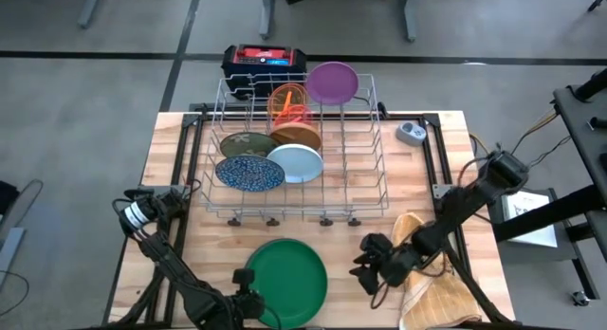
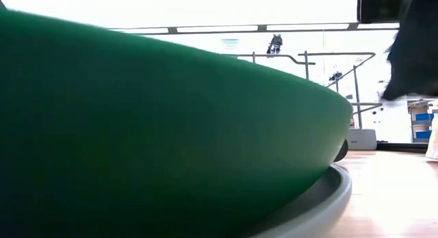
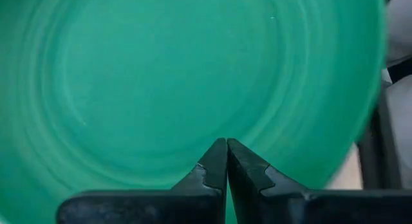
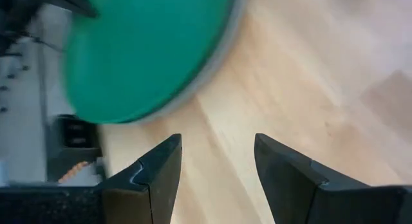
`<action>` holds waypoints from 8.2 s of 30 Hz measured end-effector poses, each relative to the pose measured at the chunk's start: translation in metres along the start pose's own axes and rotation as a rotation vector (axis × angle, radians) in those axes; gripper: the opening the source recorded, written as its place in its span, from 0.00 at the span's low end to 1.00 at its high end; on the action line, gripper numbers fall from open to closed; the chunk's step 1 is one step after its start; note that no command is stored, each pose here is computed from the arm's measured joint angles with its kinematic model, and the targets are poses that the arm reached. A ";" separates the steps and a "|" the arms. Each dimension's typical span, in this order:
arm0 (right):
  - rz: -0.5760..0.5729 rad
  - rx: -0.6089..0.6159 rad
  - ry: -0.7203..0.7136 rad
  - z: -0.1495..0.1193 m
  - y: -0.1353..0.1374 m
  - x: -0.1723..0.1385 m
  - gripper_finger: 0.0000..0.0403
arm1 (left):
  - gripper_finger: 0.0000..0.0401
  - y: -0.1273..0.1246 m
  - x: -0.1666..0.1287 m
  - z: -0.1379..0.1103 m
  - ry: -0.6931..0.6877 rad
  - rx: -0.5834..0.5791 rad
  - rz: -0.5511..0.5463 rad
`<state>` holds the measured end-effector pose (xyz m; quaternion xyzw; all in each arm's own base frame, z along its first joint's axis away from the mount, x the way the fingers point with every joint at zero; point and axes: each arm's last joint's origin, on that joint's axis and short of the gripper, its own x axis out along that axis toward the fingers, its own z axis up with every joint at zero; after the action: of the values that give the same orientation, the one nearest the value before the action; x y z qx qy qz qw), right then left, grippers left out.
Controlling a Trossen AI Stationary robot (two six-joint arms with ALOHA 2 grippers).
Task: Sort dishes
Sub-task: Put the green plate into the dish rack
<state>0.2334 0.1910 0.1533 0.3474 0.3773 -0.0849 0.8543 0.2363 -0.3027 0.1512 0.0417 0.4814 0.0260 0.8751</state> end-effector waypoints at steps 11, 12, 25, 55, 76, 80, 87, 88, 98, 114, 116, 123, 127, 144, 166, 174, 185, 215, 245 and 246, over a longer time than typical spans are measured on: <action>0.050 0.043 -0.074 0.000 0.004 0.041 0.46 | 0.00 0.010 0.025 -0.007 -0.077 -0.082 -0.040; 0.056 0.038 -0.087 0.000 0.006 0.044 0.46 | 0.00 0.010 0.026 -0.007 -0.088 -0.090 -0.047; 0.052 -0.064 -0.148 0.011 0.028 0.082 0.46 | 0.00 0.011 0.034 -0.009 -0.202 -0.099 -0.060; -0.065 -0.291 -0.304 0.043 0.040 0.044 0.00 | 0.00 -0.016 -0.046 0.052 -0.274 0.191 0.116; -0.080 -0.527 -0.546 0.077 0.059 -0.092 0.00 | 0.00 -0.034 -0.131 0.053 -0.476 0.324 0.318; -0.149 -0.580 -0.676 0.094 0.054 -0.128 0.00 | 0.00 -0.034 -0.127 0.050 -0.467 0.337 0.328; -0.396 -0.608 -0.902 0.129 0.036 -0.191 0.00 | 0.00 -0.033 -0.127 0.049 -0.457 0.354 0.339; -0.434 -0.612 -0.921 0.134 0.032 -0.198 0.00 | 0.00 -0.032 -0.127 0.049 -0.456 0.356 0.341; -0.700 -0.592 -1.134 0.197 0.006 -0.243 0.00 | 0.00 -0.023 -0.128 0.045 -0.441 0.446 0.450; -0.882 -0.732 -1.263 0.316 -0.003 -0.221 0.00 | 0.00 -0.011 -0.132 0.039 -0.379 0.515 0.522; -0.903 -0.746 -1.250 0.331 -0.006 -0.211 0.00 | 0.00 -0.007 -0.132 0.037 -0.366 0.512 0.538; -0.874 -0.814 -1.237 0.387 -0.034 -0.178 0.00 | 0.00 0.006 -0.137 0.034 -0.311 0.572 0.601; -0.853 -0.784 -1.207 0.416 -0.053 -0.164 0.00 | 0.00 0.014 -0.145 0.040 -0.317 0.586 0.603; -0.618 -0.966 -1.102 0.448 -0.093 -0.091 0.00 | 0.00 0.014 -0.159 0.050 -0.362 0.458 0.536; -0.582 -1.062 -1.249 0.418 -0.057 -0.232 0.00 | 0.00 0.012 -0.201 0.065 -0.378 0.498 0.439; -0.654 -0.824 -1.281 0.401 -0.065 -0.282 0.00 | 0.00 0.011 -0.200 0.064 -0.376 0.505 0.441; -1.301 -0.388 -0.800 0.387 -0.100 -0.245 0.00 | 0.00 0.012 -0.202 0.066 -0.406 0.570 0.494; -1.349 -0.322 -0.449 0.329 -0.105 -0.171 0.00 | 0.00 0.013 -0.203 0.067 -0.441 0.570 0.530; -1.360 -0.348 -0.397 0.317 -0.113 -0.154 0.00 | 0.00 0.012 -0.203 0.067 -0.442 0.561 0.526; -1.360 -0.348 -0.397 0.317 -0.113 -0.154 0.00 | 0.00 0.012 -0.203 0.067 -0.442 0.561 0.526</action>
<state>0.2651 -0.1197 0.3523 -0.1265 0.3555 -0.5971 0.7079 0.1843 -0.3109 0.3588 0.4031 0.2440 0.1067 0.8755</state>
